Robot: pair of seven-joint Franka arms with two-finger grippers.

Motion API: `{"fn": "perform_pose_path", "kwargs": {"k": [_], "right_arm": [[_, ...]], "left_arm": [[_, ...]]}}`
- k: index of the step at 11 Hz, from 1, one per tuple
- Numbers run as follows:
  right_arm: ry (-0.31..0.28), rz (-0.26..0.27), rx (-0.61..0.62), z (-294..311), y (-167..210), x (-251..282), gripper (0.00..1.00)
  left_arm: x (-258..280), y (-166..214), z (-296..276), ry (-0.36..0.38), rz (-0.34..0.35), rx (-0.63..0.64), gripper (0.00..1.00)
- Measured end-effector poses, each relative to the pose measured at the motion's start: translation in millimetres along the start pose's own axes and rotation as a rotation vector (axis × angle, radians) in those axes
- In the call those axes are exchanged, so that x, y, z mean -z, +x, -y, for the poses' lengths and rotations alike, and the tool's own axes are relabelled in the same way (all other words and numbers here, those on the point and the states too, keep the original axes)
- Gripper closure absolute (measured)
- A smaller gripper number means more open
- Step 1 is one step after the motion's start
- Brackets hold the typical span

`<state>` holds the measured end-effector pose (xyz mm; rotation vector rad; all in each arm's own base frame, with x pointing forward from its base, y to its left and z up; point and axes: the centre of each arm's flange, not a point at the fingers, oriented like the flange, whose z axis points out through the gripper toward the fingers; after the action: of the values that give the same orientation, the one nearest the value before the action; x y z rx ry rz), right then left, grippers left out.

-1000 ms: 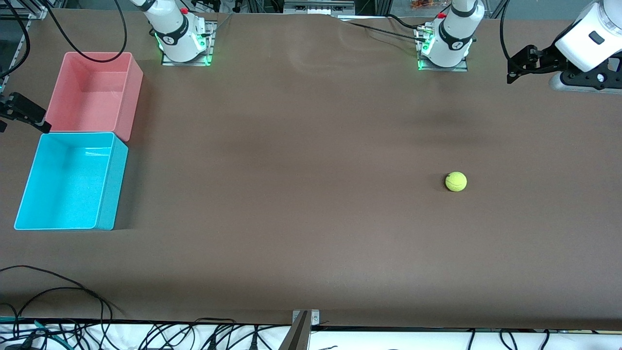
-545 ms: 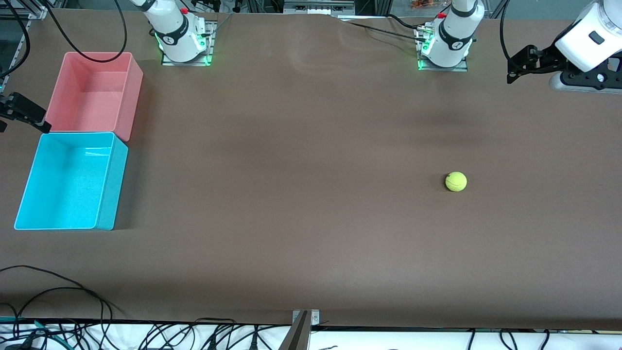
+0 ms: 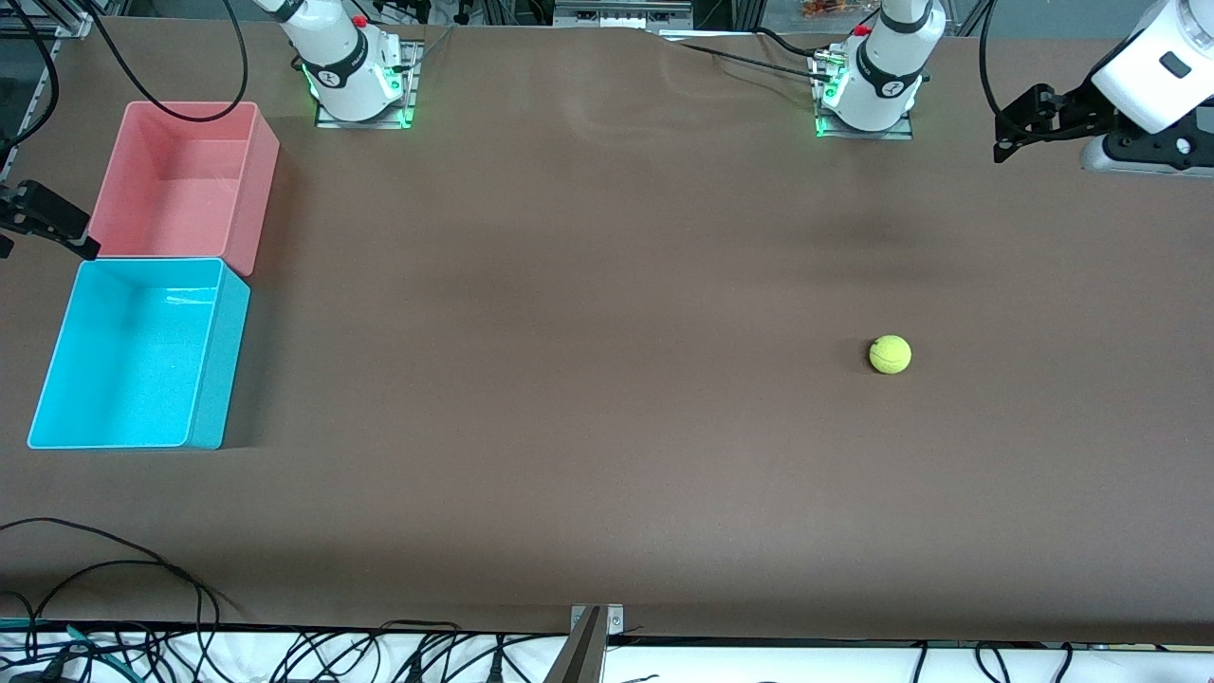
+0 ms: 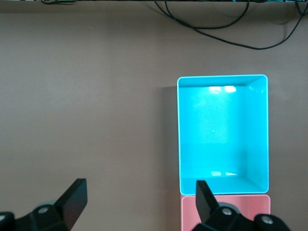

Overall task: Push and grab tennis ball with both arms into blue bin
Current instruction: 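Move the left gripper toward the yellow tennis ball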

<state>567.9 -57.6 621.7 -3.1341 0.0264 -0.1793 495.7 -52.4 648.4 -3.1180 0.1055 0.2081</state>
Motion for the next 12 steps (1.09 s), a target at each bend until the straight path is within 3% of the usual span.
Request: {"fn": "perform_pose_path", "kwargs": {"k": [3,8,12], "right_arm": [[0.000,0.000,0.000,0.0,0.0,0.0,0.00],[0.000,0.000,0.000,0.0,0.0,0.0,0.00],[0.000,0.000,0.000,0.1,0.1,-0.3,0.00]], "left_arm": [[-12.9,21.1,1.5,-0.004,-0.044,0.002,0.00],[-49.9,40.7,8.8,-0.008,0.006,0.014,0.00],[-111.6,57.5,11.9,-0.010,-0.007,0.021,0.00]]}}
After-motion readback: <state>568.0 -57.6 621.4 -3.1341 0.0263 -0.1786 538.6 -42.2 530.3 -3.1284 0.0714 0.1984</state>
